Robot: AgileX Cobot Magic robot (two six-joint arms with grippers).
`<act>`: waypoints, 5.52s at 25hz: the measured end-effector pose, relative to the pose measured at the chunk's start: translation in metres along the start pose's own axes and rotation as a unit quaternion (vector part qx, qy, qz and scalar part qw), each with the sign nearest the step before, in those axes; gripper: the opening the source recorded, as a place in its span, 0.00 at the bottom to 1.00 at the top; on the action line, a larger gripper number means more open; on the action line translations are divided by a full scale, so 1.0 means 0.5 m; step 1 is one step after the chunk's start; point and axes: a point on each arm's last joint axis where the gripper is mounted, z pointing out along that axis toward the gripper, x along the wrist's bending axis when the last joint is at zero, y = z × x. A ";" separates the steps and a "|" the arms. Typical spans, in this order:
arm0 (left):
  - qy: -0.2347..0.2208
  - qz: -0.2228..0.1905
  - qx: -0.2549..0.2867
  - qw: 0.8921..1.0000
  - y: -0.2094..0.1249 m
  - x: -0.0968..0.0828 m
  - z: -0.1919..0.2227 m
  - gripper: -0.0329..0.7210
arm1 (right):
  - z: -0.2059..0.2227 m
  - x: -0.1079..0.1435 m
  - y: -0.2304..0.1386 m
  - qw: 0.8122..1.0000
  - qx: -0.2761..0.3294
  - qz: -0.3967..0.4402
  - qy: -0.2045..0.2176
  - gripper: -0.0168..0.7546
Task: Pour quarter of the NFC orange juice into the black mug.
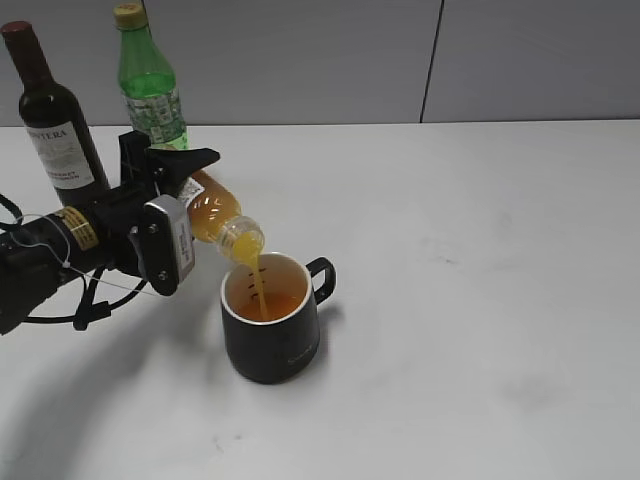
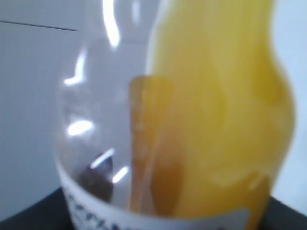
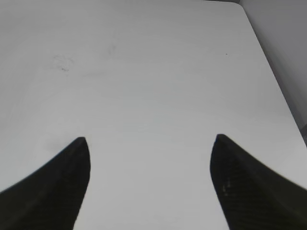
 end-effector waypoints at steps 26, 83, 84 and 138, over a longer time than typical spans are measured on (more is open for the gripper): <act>-0.001 -0.447 -0.006 0.895 0.002 0.001 0.000 0.67 | 0.000 0.000 0.000 1.000 0.000 0.000 0.000 0.79; -0.022 -0.671 -0.007 0.741 0.004 -0.054 0.145 0.67 | 0.000 0.000 0.000 1.000 0.000 0.000 0.000 0.78; -0.022 -0.671 -0.007 0.741 0.003 -0.058 0.149 0.67 | 0.000 0.000 0.000 1.000 0.000 0.000 0.000 0.78; 0.012 -0.700 0.070 0.711 0.026 -0.049 -0.028 0.92 | 0.000 0.000 0.000 1.000 0.000 0.000 0.000 0.78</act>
